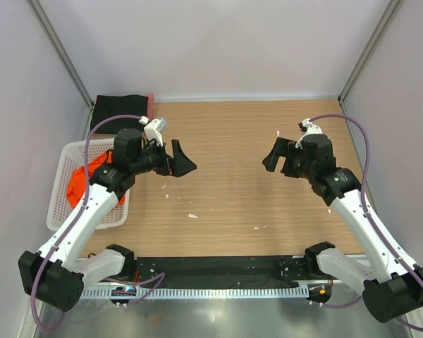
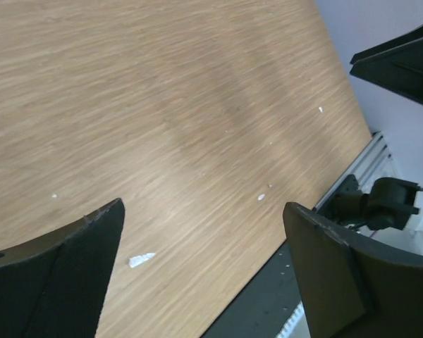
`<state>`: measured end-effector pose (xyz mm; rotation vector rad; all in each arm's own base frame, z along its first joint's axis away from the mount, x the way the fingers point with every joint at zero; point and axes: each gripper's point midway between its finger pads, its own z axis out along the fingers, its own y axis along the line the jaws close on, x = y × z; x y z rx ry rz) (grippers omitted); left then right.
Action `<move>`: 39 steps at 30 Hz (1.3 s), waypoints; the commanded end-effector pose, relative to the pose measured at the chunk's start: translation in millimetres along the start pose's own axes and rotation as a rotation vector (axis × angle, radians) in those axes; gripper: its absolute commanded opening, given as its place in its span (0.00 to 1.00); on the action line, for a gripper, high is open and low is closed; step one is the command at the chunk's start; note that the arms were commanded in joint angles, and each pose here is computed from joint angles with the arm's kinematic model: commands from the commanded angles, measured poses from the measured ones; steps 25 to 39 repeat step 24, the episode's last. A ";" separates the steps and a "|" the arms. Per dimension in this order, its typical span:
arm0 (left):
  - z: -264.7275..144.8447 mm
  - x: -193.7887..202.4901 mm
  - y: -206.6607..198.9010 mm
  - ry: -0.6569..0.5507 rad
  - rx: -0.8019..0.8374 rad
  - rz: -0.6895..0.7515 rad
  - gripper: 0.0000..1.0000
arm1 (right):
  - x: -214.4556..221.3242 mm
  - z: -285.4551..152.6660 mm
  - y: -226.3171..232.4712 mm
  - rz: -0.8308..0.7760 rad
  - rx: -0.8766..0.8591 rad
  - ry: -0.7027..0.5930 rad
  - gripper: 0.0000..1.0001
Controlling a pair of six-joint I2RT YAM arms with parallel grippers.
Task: Fold and stack the t-shirts
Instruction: Reset both grippers
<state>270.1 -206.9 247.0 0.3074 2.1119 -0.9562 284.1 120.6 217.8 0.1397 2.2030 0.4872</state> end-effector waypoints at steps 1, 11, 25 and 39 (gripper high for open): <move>-7.7 -13.6 -13.0 -0.080 0.047 0.023 1.00 | -6.6 -8.8 -8.6 0.040 0.051 -0.065 1.00; -15.9 -15.3 -10.4 -0.097 0.012 0.048 1.00 | -9.6 -20.0 -10.2 0.042 0.050 -0.107 1.00; -28.4 -22.6 -11.1 -0.156 -0.021 0.060 1.00 | -27.5 -36.8 0.5 0.052 -0.006 -0.200 1.00; -28.4 -22.6 -11.1 -0.156 -0.021 0.060 1.00 | -27.5 -36.8 0.5 0.052 -0.006 -0.200 1.00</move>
